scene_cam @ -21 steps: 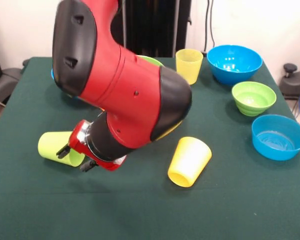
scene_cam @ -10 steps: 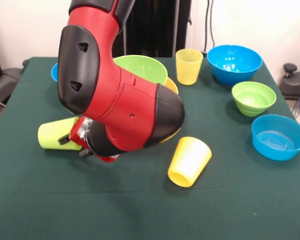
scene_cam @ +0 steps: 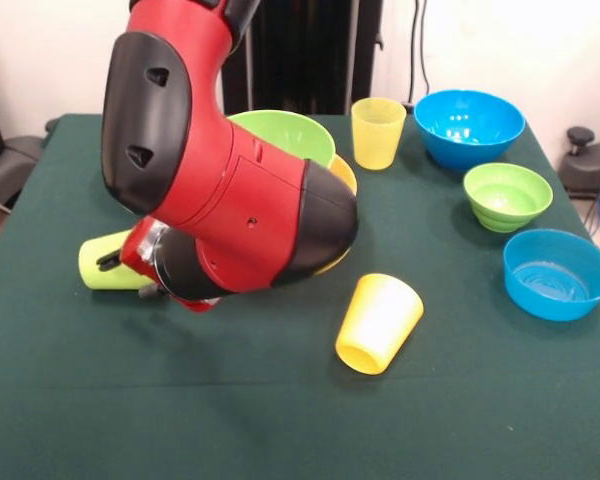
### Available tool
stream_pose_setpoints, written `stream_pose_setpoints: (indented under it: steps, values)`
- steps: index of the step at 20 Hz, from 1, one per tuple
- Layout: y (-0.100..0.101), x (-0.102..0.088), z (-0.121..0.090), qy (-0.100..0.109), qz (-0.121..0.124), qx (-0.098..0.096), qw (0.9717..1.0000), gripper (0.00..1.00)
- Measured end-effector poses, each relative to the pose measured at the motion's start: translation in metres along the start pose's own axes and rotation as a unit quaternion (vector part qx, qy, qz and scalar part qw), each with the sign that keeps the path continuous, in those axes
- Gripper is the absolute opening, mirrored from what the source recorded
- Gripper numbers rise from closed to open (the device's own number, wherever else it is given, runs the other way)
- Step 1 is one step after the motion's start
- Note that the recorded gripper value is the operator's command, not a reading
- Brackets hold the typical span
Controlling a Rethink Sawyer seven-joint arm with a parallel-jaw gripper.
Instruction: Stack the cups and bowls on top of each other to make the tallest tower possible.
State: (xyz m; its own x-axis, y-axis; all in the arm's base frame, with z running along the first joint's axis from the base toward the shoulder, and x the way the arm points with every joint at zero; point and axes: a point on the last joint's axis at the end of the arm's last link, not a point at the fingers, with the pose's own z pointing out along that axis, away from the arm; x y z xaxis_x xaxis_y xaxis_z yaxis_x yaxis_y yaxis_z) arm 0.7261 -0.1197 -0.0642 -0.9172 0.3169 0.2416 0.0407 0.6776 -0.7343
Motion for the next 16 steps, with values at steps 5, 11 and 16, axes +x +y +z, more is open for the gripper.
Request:
stream_pose_setpoints:
  steps: [5,11,16]
  values:
    - [-0.017,-0.004,-0.011,-0.007,0.002,0.008,0.9999,1.0]
    - [-0.038,-0.008,-0.026,-0.01,-0.005,0.015,0.9998,1.0]
    - [-0.058,-0.007,-0.045,0.0,-0.027,0.014,0.9995,1.0]
